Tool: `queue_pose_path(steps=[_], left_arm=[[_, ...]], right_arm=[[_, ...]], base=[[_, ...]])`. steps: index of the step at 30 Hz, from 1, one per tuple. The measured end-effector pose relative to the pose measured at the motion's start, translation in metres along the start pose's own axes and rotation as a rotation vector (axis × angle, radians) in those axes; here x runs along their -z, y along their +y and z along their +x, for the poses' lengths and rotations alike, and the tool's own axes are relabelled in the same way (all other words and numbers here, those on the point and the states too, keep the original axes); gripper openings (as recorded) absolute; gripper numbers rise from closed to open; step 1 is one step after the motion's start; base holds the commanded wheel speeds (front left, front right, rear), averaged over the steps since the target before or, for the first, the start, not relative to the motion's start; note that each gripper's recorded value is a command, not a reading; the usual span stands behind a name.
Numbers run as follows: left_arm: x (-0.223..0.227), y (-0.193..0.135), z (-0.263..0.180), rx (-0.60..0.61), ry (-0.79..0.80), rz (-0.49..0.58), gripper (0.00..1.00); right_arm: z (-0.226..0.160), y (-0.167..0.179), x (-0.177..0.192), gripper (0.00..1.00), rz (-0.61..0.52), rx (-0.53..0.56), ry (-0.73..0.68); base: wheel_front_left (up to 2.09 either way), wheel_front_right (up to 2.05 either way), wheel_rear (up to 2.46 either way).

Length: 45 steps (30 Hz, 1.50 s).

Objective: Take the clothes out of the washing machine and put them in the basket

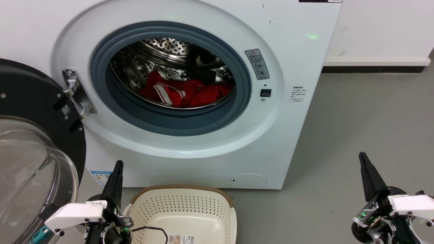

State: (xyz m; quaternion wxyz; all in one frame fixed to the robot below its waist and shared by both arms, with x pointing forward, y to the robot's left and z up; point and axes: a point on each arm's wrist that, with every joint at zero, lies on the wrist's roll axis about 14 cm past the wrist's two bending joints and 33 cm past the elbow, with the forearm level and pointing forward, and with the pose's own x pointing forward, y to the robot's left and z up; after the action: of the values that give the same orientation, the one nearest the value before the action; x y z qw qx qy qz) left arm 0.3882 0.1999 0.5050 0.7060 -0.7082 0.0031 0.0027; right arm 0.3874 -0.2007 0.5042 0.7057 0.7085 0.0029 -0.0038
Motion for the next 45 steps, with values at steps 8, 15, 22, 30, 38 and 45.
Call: queue_pose_path(steps=[8, 15, 22, 30, 38, 45], left_arm=[[0.000, 0.000, 0.000, 0.000, 0.000, 0.000, 0.00], [0.000, 0.000, 0.000, 0.000, 0.000, 0.000, 0.00], [0.000, 0.000, 0.000, 0.000, 0.000, 0.000, 0.00], [0.000, 0.007, -0.003, -0.021, 0.000, -0.002, 1.00], [0.010, 0.016, -0.006, -0.049, 0.007, 0.032, 1.00], [0.010, 0.001, -0.002, -0.007, -0.006, 0.177, 1.00]], right_arm=[[0.000, 0.000, 0.000, 0.00, 0.000, 0.000, 0.000], [0.000, 0.000, 0.000, 0.00, 0.000, 0.000, 0.000], [0.000, 0.000, 0.000, 0.00, 0.000, 0.000, 0.000], [-0.003, -0.007, 0.000, 1.00, 0.002, 0.020, -0.001], [-0.009, -0.013, -0.003, 1.00, -0.027, 0.038, -0.032], [-0.009, -0.004, -0.002, 1.00, -0.146, 0.014, -0.042]], base=[[0.00, 0.00, 0.00], [0.00, 0.00, 0.00], [0.00, 0.00, 0.00], [0.00, 0.00, 0.00], [0.00, 0.00, 0.00], [0.00, 0.00, 0.00]])
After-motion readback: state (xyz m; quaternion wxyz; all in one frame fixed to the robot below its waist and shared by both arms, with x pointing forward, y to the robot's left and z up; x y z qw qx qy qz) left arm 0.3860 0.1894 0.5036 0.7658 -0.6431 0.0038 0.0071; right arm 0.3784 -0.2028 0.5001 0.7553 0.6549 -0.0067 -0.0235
